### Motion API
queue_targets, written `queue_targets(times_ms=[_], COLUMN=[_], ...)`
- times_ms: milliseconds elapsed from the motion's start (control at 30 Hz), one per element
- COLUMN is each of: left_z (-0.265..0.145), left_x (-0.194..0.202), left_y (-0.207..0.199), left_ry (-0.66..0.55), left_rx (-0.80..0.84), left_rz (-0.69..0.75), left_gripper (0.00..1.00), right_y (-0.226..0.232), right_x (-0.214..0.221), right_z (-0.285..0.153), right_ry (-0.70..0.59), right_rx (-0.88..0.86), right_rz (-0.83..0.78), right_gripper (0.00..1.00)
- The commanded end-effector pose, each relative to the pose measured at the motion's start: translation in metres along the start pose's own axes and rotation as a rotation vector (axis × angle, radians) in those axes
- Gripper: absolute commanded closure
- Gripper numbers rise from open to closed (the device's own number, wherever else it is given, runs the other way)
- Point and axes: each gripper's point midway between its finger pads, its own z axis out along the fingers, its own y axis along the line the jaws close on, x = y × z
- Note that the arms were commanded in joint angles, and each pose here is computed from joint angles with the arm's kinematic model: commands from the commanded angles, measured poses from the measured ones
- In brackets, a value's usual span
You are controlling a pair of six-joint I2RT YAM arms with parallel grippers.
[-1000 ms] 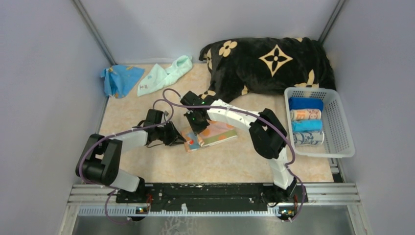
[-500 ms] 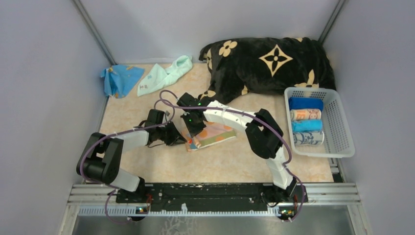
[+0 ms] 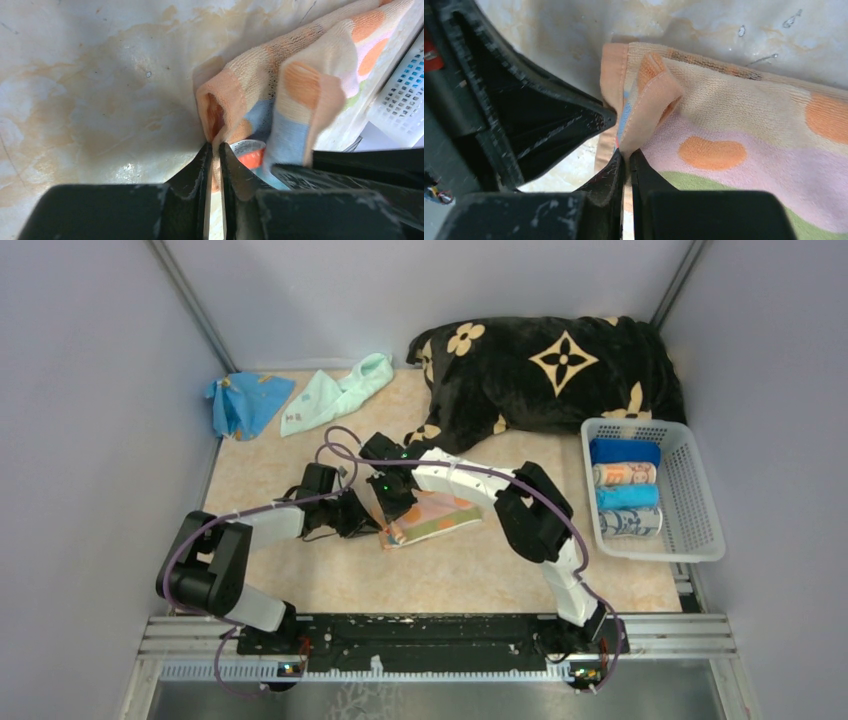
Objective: Roll the towels
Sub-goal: Fold the towel at the center of the board.
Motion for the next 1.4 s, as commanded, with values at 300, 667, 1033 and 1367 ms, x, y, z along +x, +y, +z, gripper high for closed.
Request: queue_targets(times_ms=[300,667,1033,1367], left_z=[-0.007,-0.046,-0.051,-0.002], left_x=[0.004,-0.013,-0.02,0.004], left_y=[0.015,0.013,-0.1,-0.069], left_ry=[-0.03,-0.175,-0.169,-0.018], left_rx=[-0.081,-0.165,0.088,0.043], left_rz=[-0.009,-0.002,0.13,0.13], left_gripper=[0.78,0.56,0.5,0.66], right_y=[0.041,-0.021,-0.113,-0.146], right_x=[-0.026,-0.034,-0.011,0.004], right_z=[-0.017,-0.113,-0.118,-0.075], right_ry=[-0.114,-0.442,-0.638,-0.619], right_rx=[-0.158,-0.307,-0.468,-0.504], right_rz=[-0.008,0.092,0.307,0.417], right_gripper=[0.66,0.49,0.45,0.45])
